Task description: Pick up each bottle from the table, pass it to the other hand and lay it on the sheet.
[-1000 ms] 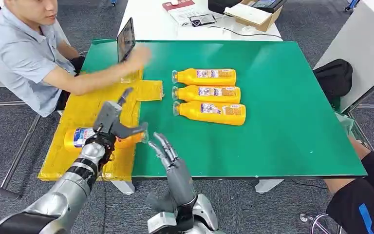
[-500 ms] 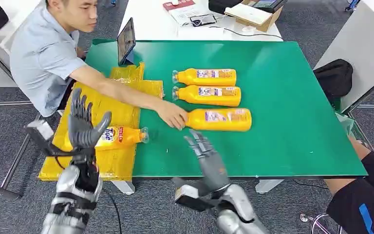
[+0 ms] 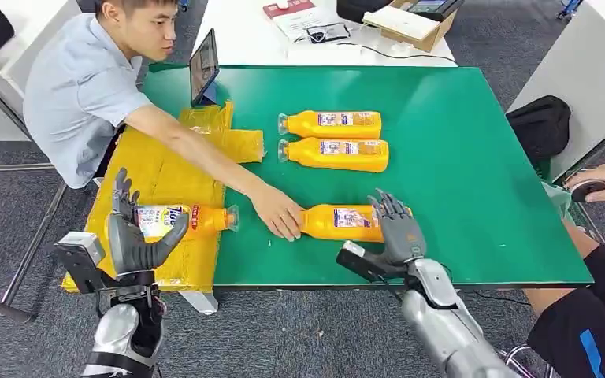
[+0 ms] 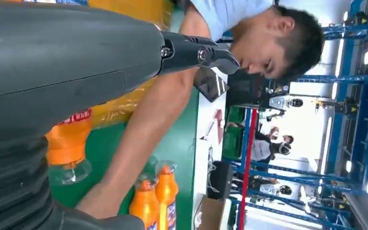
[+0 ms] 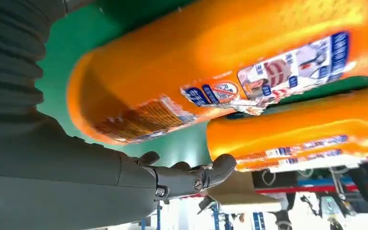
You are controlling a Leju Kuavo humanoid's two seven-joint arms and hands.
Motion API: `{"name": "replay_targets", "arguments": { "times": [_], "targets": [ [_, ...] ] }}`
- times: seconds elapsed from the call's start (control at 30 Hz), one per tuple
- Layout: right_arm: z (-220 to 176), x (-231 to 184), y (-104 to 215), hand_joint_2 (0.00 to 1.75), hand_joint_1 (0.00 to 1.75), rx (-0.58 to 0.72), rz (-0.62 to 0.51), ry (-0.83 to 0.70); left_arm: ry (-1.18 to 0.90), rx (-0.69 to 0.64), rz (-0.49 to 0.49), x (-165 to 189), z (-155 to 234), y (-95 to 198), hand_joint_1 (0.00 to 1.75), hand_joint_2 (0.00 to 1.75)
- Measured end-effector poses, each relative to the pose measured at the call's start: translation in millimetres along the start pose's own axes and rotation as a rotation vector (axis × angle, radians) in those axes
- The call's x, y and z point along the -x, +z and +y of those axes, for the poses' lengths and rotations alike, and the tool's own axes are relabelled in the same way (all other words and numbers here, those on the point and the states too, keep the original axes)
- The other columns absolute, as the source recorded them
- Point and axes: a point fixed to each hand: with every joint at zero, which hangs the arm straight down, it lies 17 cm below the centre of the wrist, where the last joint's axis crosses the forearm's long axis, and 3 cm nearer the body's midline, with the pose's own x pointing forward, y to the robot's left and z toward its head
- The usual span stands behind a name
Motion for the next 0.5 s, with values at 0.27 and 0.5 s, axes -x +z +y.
{"name": "replay_targets", "arguments": {
  "times": [0.27, 0.5],
  "targets": [
    [12.3, -3.7, -15.5, 1.75, 0.00, -0.044, 0.023, 0.017, 0.009, 0.021, 0.009, 4.4, -11.1, -5.3, 0.00, 1.75],
    [36.8, 0.2, -28.8, 1.75, 1.64, -0.218, 0.096, 0.020, 0.012, 0.058, 0.014, 8.8, -25.0, -10.6, 0.00, 1.75]
  ]
}}
